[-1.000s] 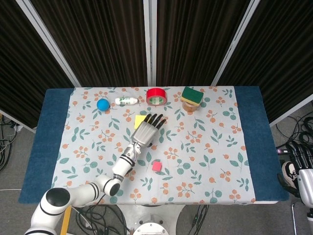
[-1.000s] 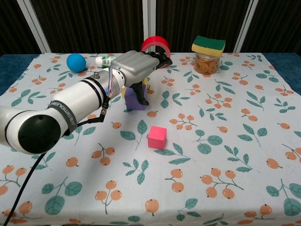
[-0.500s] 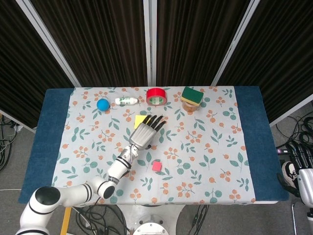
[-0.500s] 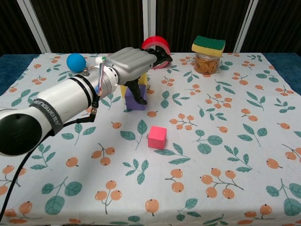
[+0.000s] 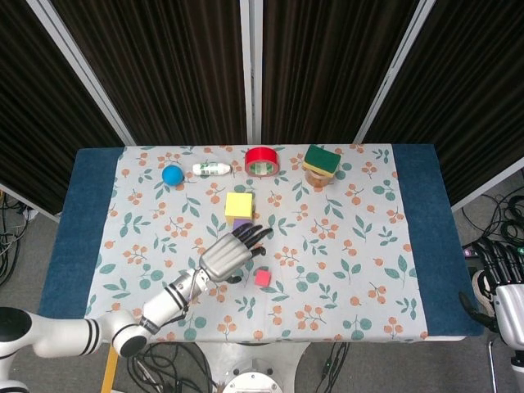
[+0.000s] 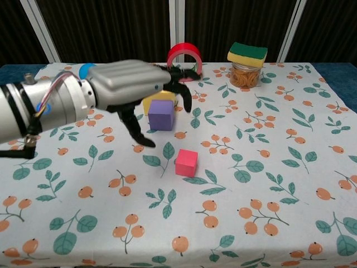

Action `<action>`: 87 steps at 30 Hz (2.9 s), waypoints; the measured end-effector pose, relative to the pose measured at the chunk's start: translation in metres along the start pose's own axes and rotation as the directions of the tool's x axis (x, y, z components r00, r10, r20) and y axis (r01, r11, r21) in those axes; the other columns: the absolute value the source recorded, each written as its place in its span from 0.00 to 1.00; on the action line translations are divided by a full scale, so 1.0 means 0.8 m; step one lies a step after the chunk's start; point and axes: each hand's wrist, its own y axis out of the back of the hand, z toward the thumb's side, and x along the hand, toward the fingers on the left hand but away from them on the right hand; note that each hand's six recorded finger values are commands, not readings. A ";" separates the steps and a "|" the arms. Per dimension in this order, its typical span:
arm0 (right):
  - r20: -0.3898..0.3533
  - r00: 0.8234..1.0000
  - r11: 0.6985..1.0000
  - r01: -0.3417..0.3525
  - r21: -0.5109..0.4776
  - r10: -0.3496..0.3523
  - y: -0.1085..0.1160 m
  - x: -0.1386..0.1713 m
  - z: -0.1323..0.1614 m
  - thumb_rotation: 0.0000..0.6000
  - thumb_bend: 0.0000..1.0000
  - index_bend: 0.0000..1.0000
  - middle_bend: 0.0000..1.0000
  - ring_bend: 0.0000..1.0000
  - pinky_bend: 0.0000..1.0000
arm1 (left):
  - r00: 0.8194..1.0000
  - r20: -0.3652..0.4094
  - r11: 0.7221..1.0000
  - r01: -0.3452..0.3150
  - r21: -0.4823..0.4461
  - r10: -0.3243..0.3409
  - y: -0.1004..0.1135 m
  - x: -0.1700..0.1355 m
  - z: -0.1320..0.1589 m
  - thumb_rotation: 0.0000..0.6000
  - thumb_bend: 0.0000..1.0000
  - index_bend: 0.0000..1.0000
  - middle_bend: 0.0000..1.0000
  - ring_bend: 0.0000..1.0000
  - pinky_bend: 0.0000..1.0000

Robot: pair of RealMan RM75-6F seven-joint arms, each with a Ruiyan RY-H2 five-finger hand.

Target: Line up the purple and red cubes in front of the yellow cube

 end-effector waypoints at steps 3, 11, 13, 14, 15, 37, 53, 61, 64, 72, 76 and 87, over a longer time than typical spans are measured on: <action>-0.003 1.000 1.000 0.003 0.001 -0.003 0.001 0.002 0.000 1.00 0.22 0.00 0.02 0.00 0.05 | 0.999 0.026 0.999 0.037 0.013 -0.037 -0.012 -0.004 0.014 1.00 0.16 0.38 0.01 0.04 0.11; 0.002 1.000 1.000 0.004 0.006 -0.004 0.003 0.008 -0.001 1.00 0.22 0.00 0.02 0.00 0.05 | 0.997 0.046 0.997 0.068 0.036 -0.069 -0.033 0.011 0.033 1.00 0.16 0.37 0.01 0.04 0.11; 0.004 1.000 1.000 0.005 0.007 -0.005 0.004 0.009 -0.001 1.00 0.22 0.00 0.02 0.00 0.05 | 0.996 0.057 0.995 0.064 0.077 -0.068 -0.035 0.015 0.032 1.00 0.17 0.37 0.01 0.04 0.10; 0.005 1.000 1.000 0.006 0.006 -0.006 0.004 0.009 -0.001 1.00 0.22 0.00 0.02 0.00 0.05 | 0.995 0.067 0.992 0.061 0.107 -0.068 -0.036 0.016 0.032 1.00 0.18 0.37 0.01 0.04 0.10; 0.006 1.000 1.000 0.006 0.005 -0.006 0.003 0.009 -0.001 1.00 0.22 0.00 0.02 0.00 0.05 | 0.995 0.074 0.990 0.059 0.128 -0.069 -0.038 0.017 0.031 1.00 0.18 0.37 0.01 0.04 0.10; 0.024 1.000 1.000 0.002 0.003 -0.002 0.002 0.010 -0.008 1.00 0.22 0.00 0.02 0.00 0.05 | 0.989 0.126 0.988 0.061 0.140 -0.079 -0.049 0.053 0.046 1.00 0.22 0.38 0.01 0.04 0.10; 0.032 1.000 1.000 0.002 0.000 -0.002 0.002 0.013 -0.012 1.00 0.22 0.00 0.02 0.00 0.05 | 0.997 0.029 0.995 0.071 0.076 -0.074 -0.061 0.068 0.044 1.00 0.22 0.39 0.01 0.04 0.10; 0.022 1.000 1.000 0.000 0.000 0.000 0.001 0.012 -0.010 1.00 0.22 0.00 0.02 0.00 0.05 | 0.995 -0.043 0.996 0.088 0.002 -0.088 -0.055 0.070 0.033 1.00 0.24 0.44 0.02 0.04 0.10; 0.019 1.000 1.000 0.002 0.000 -0.002 0.002 0.012 -0.009 1.00 0.22 0.00 0.02 0.00 0.05 | 0.995 -0.053 0.996 0.090 0.014 -0.090 -0.054 0.070 0.031 1.00 0.25 0.46 0.02 0.04 0.10; 0.020 1.000 1.000 0.009 -0.001 -0.009 0.005 0.016 -0.009 1.00 0.22 0.00 0.02 0.00 0.05 | 0.994 -0.064 0.995 0.094 0.032 -0.092 -0.059 0.064 0.027 1.00 0.29 0.51 0.04 0.04 0.10; 0.018 1.000 1.000 0.013 -0.001 -0.013 0.006 0.016 -0.009 1.00 0.21 0.00 0.02 0.00 0.05 | 0.994 -0.062 0.995 0.094 0.044 -0.091 -0.062 0.062 0.027 1.00 0.30 0.51 0.04 0.04 0.10; 0.020 1.000 1.000 0.016 -0.004 -0.016 0.006 0.017 -0.010 1.00 0.22 0.00 0.02 0.00 0.05 | 0.997 -0.045 0.996 0.068 0.057 -0.065 -0.059 0.057 0.029 1.00 0.34 0.55 0.06 0.04 0.10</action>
